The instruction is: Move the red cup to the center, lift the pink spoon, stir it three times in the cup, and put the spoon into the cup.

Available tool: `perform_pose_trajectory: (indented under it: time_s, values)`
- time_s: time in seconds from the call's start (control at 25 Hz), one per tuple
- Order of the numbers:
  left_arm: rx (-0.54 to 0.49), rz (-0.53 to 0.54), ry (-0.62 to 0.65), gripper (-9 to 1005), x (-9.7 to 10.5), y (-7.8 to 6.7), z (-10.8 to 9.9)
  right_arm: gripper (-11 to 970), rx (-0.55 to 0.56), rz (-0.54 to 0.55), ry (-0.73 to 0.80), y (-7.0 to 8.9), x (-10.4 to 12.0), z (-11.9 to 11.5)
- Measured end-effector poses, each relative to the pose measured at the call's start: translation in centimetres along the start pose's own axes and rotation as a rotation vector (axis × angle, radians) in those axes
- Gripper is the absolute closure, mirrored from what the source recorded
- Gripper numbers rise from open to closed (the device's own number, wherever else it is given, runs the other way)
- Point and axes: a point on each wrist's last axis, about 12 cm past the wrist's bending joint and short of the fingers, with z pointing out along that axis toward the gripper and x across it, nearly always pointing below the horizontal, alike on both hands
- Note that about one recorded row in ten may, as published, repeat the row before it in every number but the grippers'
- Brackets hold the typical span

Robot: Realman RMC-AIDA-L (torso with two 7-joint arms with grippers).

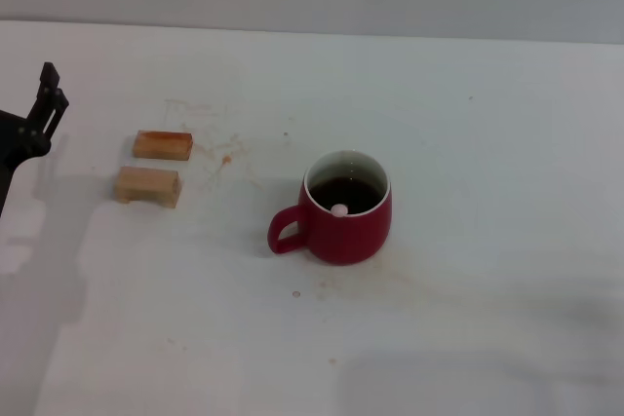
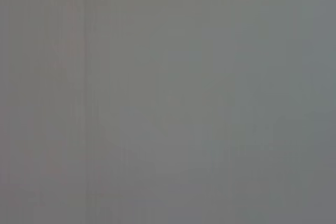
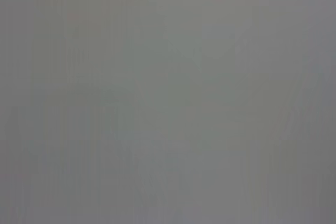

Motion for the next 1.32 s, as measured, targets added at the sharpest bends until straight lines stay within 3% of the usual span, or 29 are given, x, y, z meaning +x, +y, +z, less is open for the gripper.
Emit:
perform_pose_trajectory:
  time_s: [1.32]
  values:
    - [-0.005, 0.006, -0.002, 142, 0.15, 0.25, -0.74, 959, -0.005, 0.001, 0.004, 0.1, 0.07, 0.17]
